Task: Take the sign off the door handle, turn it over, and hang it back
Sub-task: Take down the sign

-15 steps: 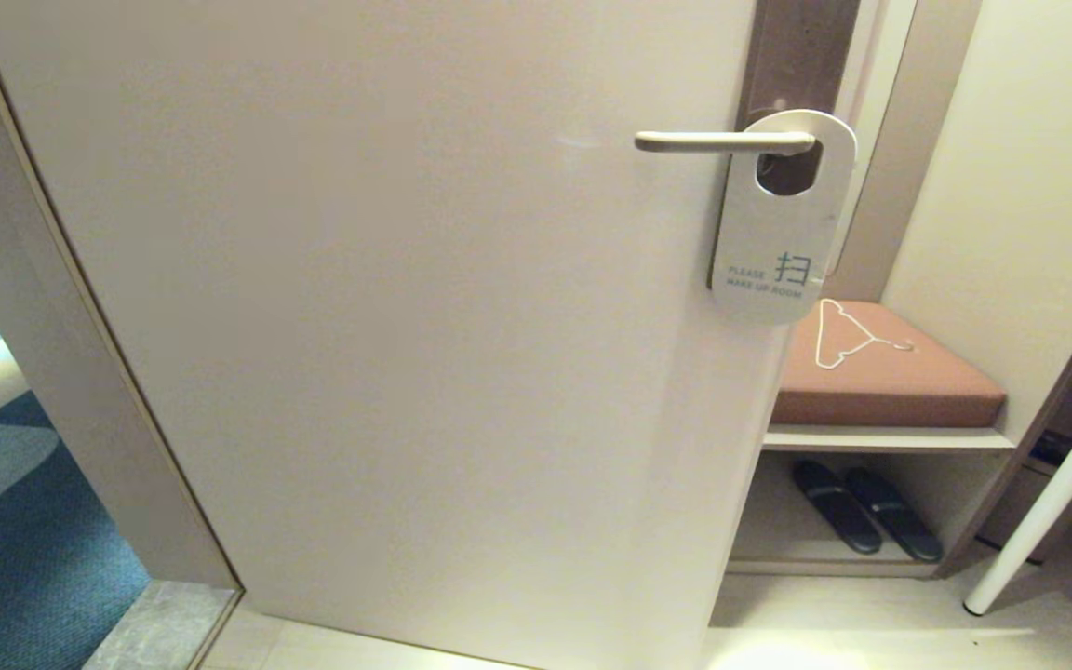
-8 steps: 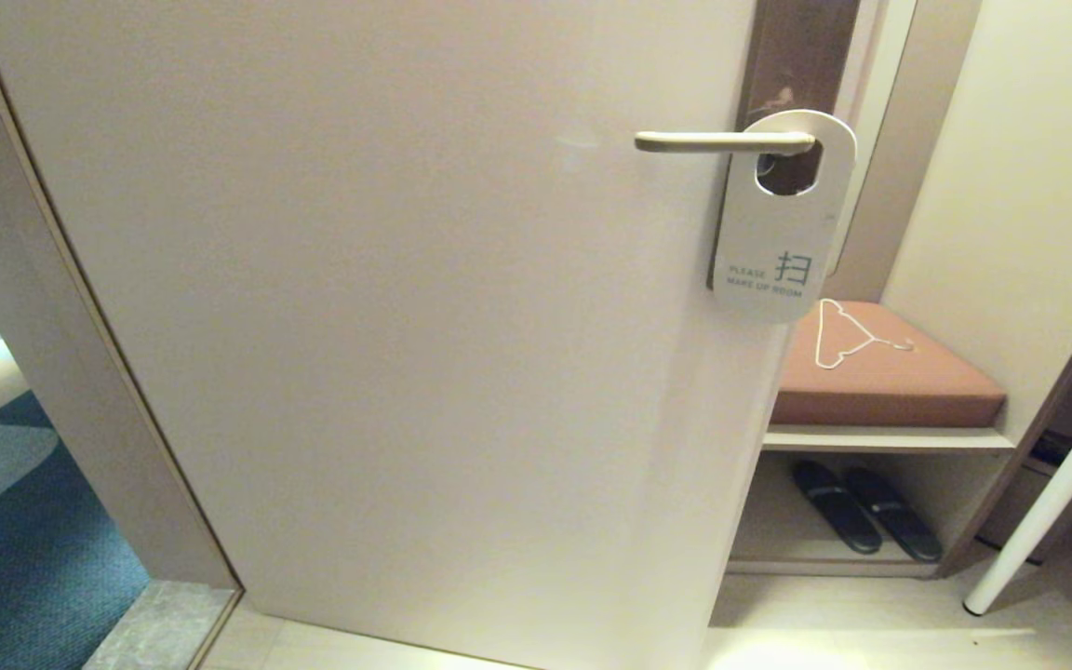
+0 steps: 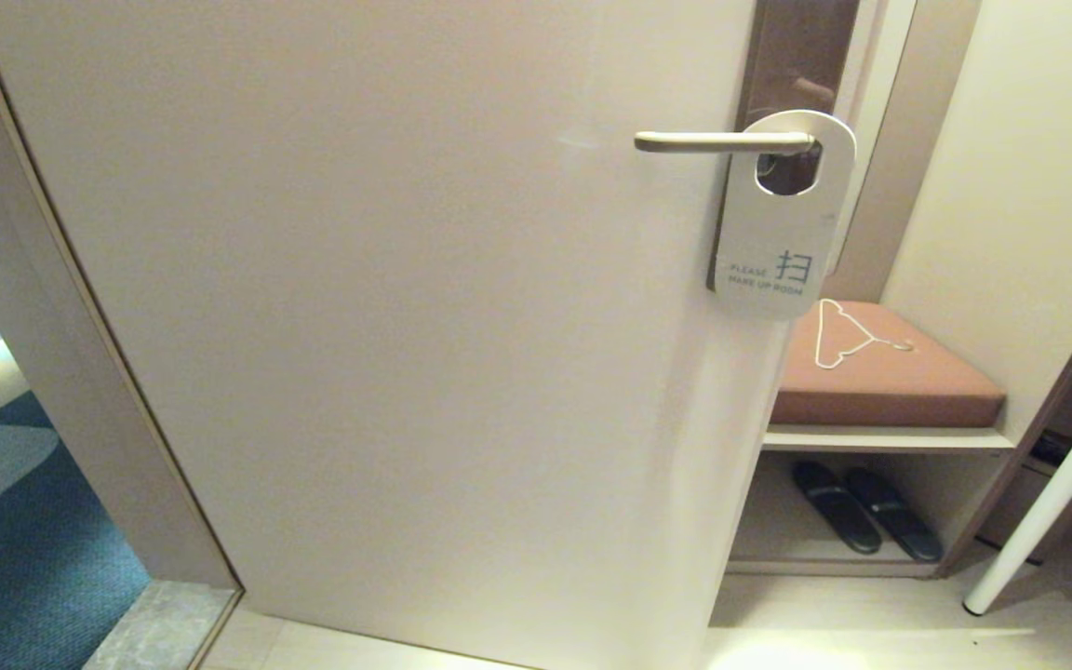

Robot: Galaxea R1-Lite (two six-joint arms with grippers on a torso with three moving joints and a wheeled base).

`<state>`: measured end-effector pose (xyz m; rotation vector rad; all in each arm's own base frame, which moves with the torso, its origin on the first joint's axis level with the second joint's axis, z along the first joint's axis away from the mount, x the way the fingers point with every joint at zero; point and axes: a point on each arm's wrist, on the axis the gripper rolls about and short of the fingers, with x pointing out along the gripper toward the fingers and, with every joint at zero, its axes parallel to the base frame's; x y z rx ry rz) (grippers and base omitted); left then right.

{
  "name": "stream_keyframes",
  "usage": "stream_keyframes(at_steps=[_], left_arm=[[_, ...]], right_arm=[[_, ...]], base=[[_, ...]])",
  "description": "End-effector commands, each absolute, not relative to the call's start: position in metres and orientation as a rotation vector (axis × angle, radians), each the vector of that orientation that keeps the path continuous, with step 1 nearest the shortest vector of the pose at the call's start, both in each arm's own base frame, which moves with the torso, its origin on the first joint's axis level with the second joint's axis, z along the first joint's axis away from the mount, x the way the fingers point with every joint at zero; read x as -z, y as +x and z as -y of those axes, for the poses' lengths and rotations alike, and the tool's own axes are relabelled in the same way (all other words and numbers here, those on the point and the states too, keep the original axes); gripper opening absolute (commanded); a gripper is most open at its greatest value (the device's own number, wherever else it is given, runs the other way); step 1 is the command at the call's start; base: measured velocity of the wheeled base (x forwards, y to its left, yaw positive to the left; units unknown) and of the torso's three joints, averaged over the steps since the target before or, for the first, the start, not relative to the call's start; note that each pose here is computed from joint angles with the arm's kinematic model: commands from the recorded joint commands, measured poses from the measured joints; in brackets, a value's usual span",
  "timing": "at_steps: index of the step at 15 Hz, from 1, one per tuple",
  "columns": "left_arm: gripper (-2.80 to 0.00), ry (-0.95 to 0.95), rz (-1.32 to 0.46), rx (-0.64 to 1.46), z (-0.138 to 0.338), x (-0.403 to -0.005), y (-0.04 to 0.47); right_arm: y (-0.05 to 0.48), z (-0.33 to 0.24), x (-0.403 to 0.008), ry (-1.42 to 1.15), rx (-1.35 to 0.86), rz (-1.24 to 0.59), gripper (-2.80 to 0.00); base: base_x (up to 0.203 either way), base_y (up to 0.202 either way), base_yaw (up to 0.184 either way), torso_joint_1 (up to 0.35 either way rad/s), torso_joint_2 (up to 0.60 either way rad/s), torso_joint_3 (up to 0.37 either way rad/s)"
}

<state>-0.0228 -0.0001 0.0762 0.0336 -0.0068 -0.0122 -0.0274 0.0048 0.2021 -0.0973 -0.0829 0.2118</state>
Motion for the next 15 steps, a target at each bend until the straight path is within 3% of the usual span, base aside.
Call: stream_keyframes(at_steps=[1, 9, 15], left_arm=[[-2.8, 0.034, 0.006, 0.012, 0.0, -0.076, -0.023], [-2.8, 0.034, 0.005, 0.012, 0.0, -0.076, -0.023], [-2.8, 0.034, 0.005, 0.012, 0.0, -0.076, -0.023]], right_arm=[[0.019, -0.005, -0.236, -0.087, -0.221, -0.026, -2.8], [0.109, -0.01, -0.324, -0.123, -0.286, 0.002, -2.8], [0.147, -0.019, -0.328, -0.099, -0.535, -0.063, -2.8]], base=[[0.0, 0.0, 0.0, 0.0, 0.0, 0.0], [0.0, 0.0, 0.0, 0.0, 0.0, 0.0], [0.0, 0.0, 0.0, 0.0, 0.0, 0.0]])
